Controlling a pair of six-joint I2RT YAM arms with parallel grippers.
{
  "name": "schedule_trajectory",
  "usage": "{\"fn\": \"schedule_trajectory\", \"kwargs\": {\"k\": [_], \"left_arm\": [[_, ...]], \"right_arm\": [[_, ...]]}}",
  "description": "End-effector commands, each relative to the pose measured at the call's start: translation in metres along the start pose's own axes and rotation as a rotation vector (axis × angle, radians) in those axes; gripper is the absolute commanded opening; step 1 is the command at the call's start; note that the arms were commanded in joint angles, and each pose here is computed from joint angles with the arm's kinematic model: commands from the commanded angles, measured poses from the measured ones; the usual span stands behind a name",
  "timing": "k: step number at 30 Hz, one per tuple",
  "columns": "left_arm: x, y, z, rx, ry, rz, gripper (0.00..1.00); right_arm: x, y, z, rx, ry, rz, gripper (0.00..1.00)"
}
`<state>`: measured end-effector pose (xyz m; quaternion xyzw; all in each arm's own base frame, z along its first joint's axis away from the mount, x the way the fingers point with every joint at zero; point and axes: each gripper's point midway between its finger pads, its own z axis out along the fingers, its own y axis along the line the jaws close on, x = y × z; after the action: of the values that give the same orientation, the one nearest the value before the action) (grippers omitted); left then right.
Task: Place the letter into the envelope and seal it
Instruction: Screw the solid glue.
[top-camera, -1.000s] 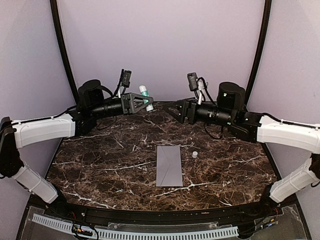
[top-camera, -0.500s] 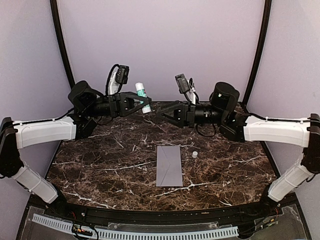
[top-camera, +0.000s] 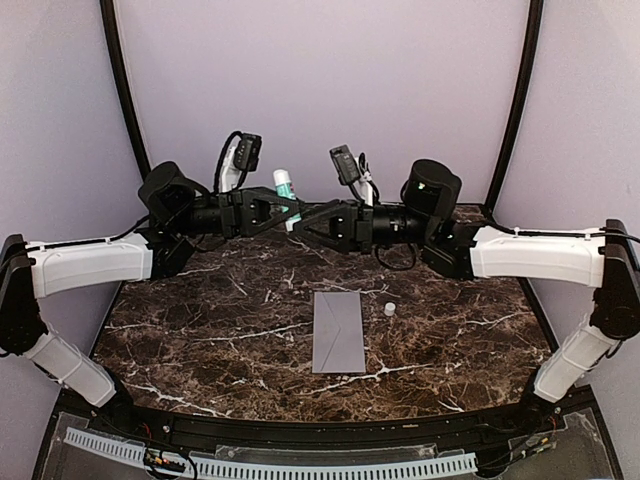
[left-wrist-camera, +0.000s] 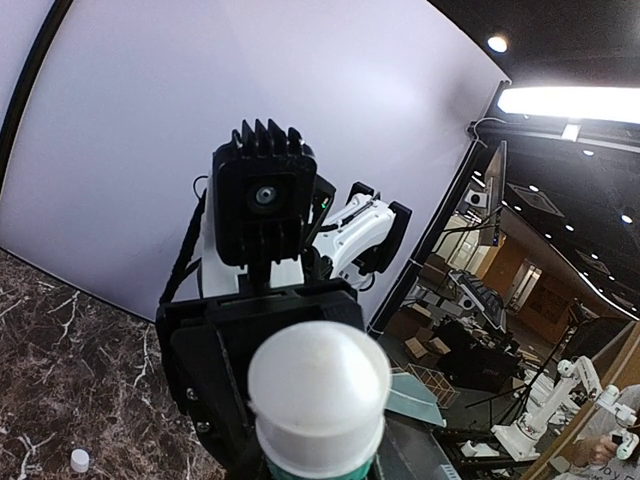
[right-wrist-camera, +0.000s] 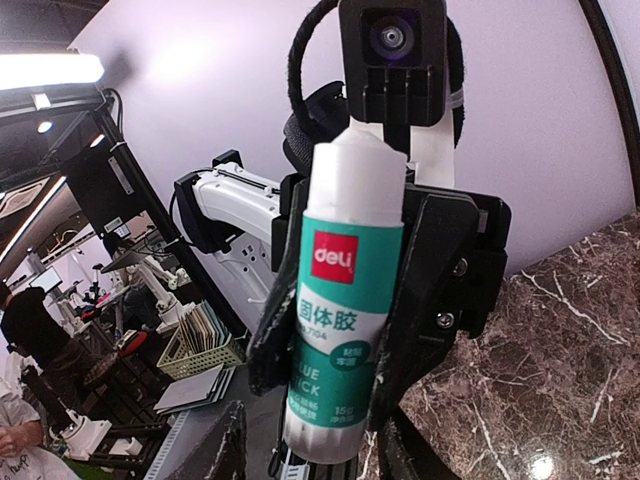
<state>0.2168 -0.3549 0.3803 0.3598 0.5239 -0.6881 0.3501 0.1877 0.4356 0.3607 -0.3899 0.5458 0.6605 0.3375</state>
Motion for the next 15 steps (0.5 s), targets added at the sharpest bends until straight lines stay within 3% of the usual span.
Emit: {"fn": "schedule_trajectory", "kwargs": {"k": [1, 15], "left_arm": [[0.0, -0.01, 0.0, 0.02, 0.004, 0.036, 0.0], [0.007, 0.007, 0.002, -0.079, 0.03, 0.057, 0.0]], "right_arm": [[-0.011, 0.013, 0.006, -0.047, -0.018, -0.034, 0.4], [-0.012, 0.006, 0.005, -0.004, -0.039, -0.025, 0.23]]}}
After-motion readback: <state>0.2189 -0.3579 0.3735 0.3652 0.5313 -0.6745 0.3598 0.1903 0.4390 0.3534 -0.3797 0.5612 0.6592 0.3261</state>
